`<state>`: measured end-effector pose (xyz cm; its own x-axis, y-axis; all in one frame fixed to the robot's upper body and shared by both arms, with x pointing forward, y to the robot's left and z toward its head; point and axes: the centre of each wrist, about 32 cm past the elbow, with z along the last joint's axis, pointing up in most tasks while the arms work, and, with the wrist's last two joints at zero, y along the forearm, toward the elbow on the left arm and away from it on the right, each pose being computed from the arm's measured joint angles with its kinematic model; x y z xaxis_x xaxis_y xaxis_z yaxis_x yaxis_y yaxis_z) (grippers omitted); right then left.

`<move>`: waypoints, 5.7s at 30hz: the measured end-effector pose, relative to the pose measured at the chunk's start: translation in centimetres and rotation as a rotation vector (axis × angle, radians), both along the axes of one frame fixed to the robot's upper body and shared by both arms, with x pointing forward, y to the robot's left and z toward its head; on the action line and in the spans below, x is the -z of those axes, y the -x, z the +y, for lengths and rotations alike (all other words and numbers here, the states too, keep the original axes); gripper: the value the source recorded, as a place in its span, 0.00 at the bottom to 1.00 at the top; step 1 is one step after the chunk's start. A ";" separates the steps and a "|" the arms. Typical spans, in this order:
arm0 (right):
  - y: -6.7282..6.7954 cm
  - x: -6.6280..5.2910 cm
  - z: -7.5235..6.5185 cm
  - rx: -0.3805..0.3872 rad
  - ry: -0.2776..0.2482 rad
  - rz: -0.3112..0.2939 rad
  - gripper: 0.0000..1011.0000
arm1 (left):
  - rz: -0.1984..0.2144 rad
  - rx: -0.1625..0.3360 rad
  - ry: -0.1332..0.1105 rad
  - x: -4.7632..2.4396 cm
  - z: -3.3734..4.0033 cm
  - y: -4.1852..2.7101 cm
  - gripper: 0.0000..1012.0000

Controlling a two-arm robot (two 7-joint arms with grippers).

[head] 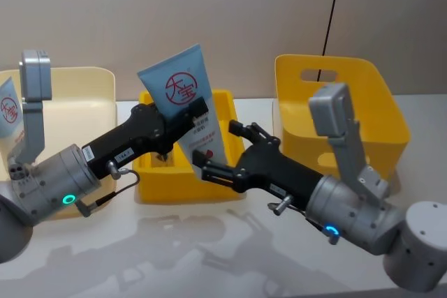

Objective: Bimanual collaborative sorting of washing and personal care products

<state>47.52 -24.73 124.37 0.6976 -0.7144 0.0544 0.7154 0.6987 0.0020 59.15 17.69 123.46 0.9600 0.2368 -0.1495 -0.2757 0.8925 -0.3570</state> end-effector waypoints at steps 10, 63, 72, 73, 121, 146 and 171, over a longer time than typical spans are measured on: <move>-1.5 0.4 1.8 -0.055 0.035 0.012 0.99 | 0.000 0.000 0.000 0.00 0.00 0.00 0.27; -3.1 1.0 4.0 -0.090 0.081 0.024 0.65 | 0.000 0.000 0.000 0.00 0.00 0.00 0.90; -2.7 1.0 3.4 -0.044 0.080 0.015 0.65 | 0.000 0.000 0.000 -0.01 0.00 0.00 0.99; -2.7 1.0 3.3 -0.038 0.080 0.014 0.65 | 0.000 0.000 0.000 -0.01 0.00 0.00 0.99; -3.6 -0.7 -4.8 0.619 0.175 -0.219 0.65 | 0.000 0.000 0.000 -0.01 0.00 0.00 0.99; -5.2 -0.5 -4.2 0.745 0.232 -0.041 0.65 | 0.000 0.000 0.000 0.00 0.00 0.00 0.99; -5.7 -0.3 -3.8 0.777 0.242 -0.009 0.99 | 0.000 0.000 0.000 0.00 0.00 0.00 0.99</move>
<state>53.20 -28.51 124.70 0.0061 -0.9621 0.2725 0.9969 -0.0156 -0.0772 59.15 17.69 123.46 0.9600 0.2368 -0.1493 -0.2757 0.8925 -0.3570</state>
